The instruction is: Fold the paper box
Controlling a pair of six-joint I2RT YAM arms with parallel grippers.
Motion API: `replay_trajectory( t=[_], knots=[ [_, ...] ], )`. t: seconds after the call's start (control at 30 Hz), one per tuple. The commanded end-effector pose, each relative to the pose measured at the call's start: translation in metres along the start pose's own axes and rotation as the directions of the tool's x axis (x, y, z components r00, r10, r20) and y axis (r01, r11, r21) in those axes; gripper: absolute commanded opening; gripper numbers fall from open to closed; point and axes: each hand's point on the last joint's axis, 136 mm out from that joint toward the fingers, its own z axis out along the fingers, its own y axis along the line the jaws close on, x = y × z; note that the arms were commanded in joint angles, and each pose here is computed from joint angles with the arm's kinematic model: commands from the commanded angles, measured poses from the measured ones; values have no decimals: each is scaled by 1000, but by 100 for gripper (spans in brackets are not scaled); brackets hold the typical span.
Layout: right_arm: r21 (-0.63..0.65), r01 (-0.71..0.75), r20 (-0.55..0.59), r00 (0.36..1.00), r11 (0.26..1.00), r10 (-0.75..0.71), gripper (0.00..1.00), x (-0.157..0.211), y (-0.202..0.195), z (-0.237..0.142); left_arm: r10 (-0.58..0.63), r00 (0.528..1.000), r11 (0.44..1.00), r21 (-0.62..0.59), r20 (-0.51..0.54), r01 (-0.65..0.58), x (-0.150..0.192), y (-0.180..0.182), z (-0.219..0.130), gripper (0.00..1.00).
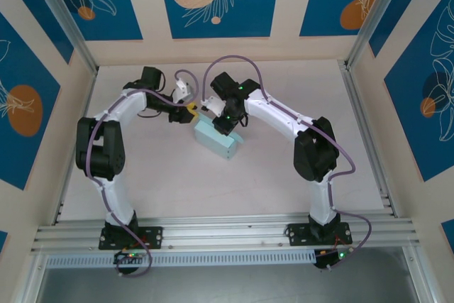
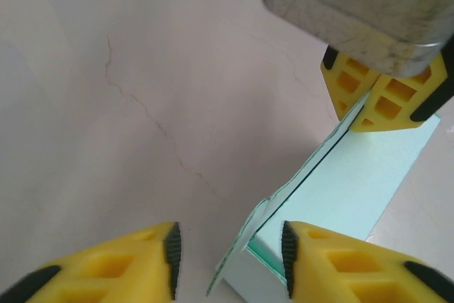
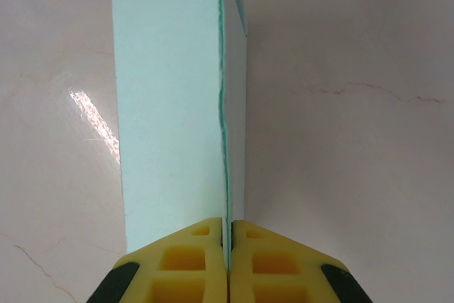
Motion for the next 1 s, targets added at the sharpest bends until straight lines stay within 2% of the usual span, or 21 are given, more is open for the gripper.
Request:
replay_trajectory(
  t=[0.0,0.13,0.2,0.43,0.5,0.6,0.77,0.83,0.97],
  knots=[
    [5,22,1,1000,1000,-22,0,-6,-2,10,-17,1000,999,31,-24,17,9,-6,4,30],
    [16,15,0,1000,1000,-15,0,-6,-5,10,-15,998,1000,15,-62,16,17,-7,5,28],
    [20,16,0,1000,1000,-16,0,-5,-5,10,-14,998,1000,2,-55,14,16,-6,5,17],
    [51,-6,5,1000,999,5,3,-6,-9,9,4,1000,997,-78,9,-3,3,-6,1,2],
    [70,-21,9,1000,997,20,9,-6,-11,8,-4,1000,993,-122,24,7,1,-6,0,0],
    [99,-65,26,998,993,63,28,-7,-14,1,-21,999,978,-207,38,29,-2,-7,-6,0],
    [107,-165,113,982,980,153,51,-13,-11,-32,-42,999,963,-265,22,46,3,-23,-10,0],
    [112,-201,156,971,973,182,56,-14,-13,-49,-51,999,959,-280,14,53,3,-27,-11,0],
    [107,-277,224,942,955,249,58,-9,-24,-73,-124,992,949,-293,-13,115,7,-29,-11,0]
  ],
)
